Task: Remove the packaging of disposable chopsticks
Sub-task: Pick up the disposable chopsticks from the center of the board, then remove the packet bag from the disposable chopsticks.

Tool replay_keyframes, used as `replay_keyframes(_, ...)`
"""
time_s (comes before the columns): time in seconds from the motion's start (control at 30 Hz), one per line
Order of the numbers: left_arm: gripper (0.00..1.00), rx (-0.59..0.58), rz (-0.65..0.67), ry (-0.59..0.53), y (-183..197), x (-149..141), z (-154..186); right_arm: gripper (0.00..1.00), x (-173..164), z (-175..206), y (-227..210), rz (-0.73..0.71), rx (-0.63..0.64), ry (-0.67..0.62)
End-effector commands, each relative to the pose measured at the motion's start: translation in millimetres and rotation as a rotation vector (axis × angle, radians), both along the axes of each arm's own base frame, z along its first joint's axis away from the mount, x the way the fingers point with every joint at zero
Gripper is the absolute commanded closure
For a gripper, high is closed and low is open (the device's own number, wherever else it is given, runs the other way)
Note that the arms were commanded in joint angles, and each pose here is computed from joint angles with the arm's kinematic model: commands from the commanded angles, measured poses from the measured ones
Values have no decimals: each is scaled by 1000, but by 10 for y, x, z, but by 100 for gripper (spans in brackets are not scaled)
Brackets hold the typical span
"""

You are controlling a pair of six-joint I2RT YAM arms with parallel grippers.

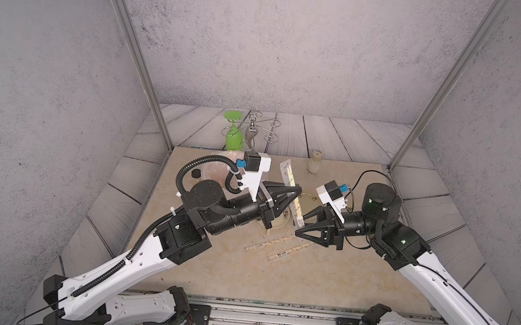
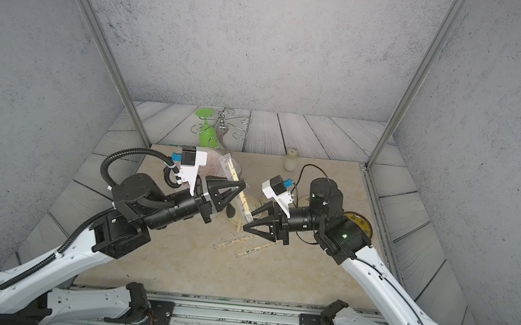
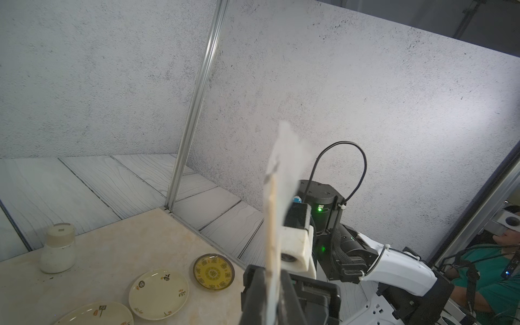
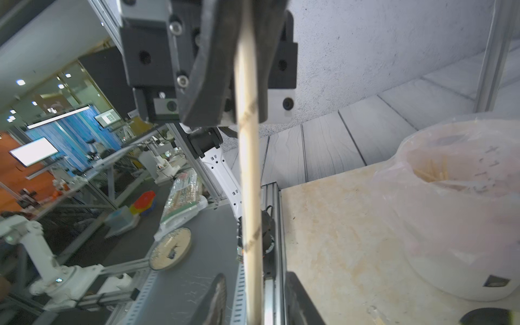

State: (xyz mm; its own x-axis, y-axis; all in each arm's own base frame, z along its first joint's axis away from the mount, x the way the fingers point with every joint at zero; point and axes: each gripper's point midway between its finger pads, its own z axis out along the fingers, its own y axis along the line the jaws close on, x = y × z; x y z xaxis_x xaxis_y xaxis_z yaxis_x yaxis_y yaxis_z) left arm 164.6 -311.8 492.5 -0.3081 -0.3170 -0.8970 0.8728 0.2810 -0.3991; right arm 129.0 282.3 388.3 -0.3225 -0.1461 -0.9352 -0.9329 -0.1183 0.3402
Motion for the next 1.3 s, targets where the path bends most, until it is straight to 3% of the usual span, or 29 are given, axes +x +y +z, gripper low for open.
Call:
replay_keyframes(0.0,100,-38,6,-11,20,14,97,78,-28,11,-1,3,9,-5)
replay_keyframes(0.13,100,-38,18,-13,35,30,109,100,-33,11,-8,-1,10,-2)
replay_keyframes(0.23,100,-22,40,-22,73,42,98,100,3,-3,-9,-28,4,3)
replay_keyframes(0.27,90,-11,56,-26,99,57,100,100,5,-6,-9,-31,3,3)
replay_keyframes(0.3,65,-4,74,-36,142,63,138,100,2,-12,-9,-28,2,6)
replay_keyframes(0.33,50,9,91,-49,173,74,155,100,-14,-13,-12,-20,3,9)
replay_keyframes(0.37,44,17,112,-65,221,84,195,100,-31,-16,-11,-7,5,15)
replay_keyframes(0.53,52,32,171,-90,388,195,320,100,-74,-67,-1,36,-6,44)
replay_keyframes(0.8,80,35,116,-139,374,160,449,100,-168,-109,-17,91,-24,71)
replay_keyframes(0.87,81,31,105,-148,375,137,487,100,-185,-120,-21,99,-27,74)
replay_keyframes(1.03,69,19,46,-147,314,65,523,100,-188,-128,-27,94,-36,73)
replay_keyframes(1.27,100,8,18,-129,262,61,508,100,-217,-125,-38,99,-40,65)
